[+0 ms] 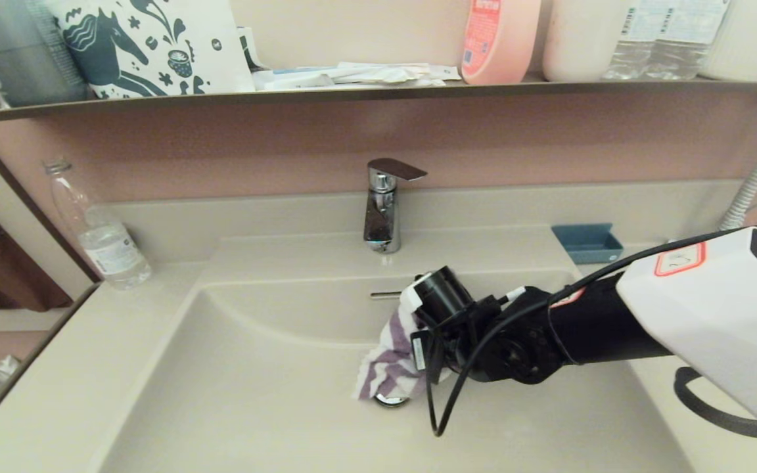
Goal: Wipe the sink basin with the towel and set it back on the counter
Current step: Wipe the sink
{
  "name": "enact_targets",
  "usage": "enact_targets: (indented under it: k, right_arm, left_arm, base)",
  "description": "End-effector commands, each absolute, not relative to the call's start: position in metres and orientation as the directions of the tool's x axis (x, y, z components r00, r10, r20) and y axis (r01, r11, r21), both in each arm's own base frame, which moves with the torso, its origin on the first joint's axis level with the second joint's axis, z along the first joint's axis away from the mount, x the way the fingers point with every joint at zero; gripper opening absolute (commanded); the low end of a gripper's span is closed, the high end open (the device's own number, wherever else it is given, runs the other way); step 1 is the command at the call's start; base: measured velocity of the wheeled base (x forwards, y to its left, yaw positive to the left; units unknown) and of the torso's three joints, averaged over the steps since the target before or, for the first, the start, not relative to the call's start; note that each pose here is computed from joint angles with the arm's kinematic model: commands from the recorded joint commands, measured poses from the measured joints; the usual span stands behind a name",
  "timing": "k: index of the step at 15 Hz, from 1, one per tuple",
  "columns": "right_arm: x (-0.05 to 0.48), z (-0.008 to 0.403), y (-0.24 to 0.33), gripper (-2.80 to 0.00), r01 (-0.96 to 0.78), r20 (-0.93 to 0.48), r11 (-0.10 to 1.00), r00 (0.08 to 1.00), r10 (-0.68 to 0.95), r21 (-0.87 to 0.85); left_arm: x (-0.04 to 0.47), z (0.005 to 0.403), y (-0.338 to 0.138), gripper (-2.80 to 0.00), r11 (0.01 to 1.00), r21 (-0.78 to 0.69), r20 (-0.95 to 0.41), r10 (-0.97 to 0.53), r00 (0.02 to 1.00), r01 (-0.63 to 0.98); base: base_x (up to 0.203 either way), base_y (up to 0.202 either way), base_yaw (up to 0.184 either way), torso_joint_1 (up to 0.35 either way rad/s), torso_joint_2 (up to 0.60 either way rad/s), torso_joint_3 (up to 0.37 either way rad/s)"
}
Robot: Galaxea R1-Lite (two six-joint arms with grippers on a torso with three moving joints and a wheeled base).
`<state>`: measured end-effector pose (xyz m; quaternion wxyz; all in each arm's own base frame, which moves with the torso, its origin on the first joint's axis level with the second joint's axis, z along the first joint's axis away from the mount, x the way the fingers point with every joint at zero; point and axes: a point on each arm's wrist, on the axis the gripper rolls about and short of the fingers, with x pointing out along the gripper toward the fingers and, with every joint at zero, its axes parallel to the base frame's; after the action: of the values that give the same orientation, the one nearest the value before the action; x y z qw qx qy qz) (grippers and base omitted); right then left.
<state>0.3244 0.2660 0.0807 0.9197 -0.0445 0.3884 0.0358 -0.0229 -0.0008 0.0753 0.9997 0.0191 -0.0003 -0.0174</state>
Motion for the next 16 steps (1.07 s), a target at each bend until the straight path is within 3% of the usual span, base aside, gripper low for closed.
enact_targets:
  k: [1, 4, 10, 13, 16]
  right_arm:
    - [0.31, 0.093, 0.246, -2.8, -0.077, -0.737, 0.993, 0.675, -0.016, -0.092]
    - [0.294, 0.101, 0.226, -2.8, -0.062, -0.775, 0.986, 0.626, -0.084, -0.157]
    - [0.261, 0.107, 0.2, -2.8, -0.095, -0.871, 0.94, 0.417, -0.26, -0.327]
    - [0.25, 0.101, 0.208, -2.8, -0.097, -0.915, 0.958, 0.335, -0.225, -0.271]
    - [0.225, 0.097, 0.227, -2.8, -0.198, -0.974, 0.967, 0.19, -0.125, -0.162]
  left_arm:
    - [-0.023, 0.075, -0.001, -2.8, 0.999, 0.038, -0.002, -0.036, 0.999, 0.036]
    - [-0.023, 0.075, -0.001, -2.8, 0.999, 0.038, -0.002, -0.037, 0.999, 0.037]
    - [-0.023, 0.075, -0.001, -2.8, 0.999, 0.038, -0.002, -0.036, 0.999, 0.036]
    - [-0.023, 0.075, -0.001, -2.8, 0.999, 0.038, -0.002, -0.035, 0.999, 0.035]
    - [-0.023, 0.075, -0.001, -2.8, 0.999, 0.038, -0.002, -0.035, 0.999, 0.035]
  base:
    - [0.0, 0.0, 0.0, 0.0, 0.0, 0.0]
    - [0.0, 0.0, 0.0, 0.0, 0.0, 0.0]
    - [0.0, 0.0, 0.0, 0.0, 0.0, 0.0]
    - [0.0, 0.0, 0.0, 0.0, 0.0, 0.0]
    - [0.0, 0.0, 0.0, 0.0, 0.0, 0.0]
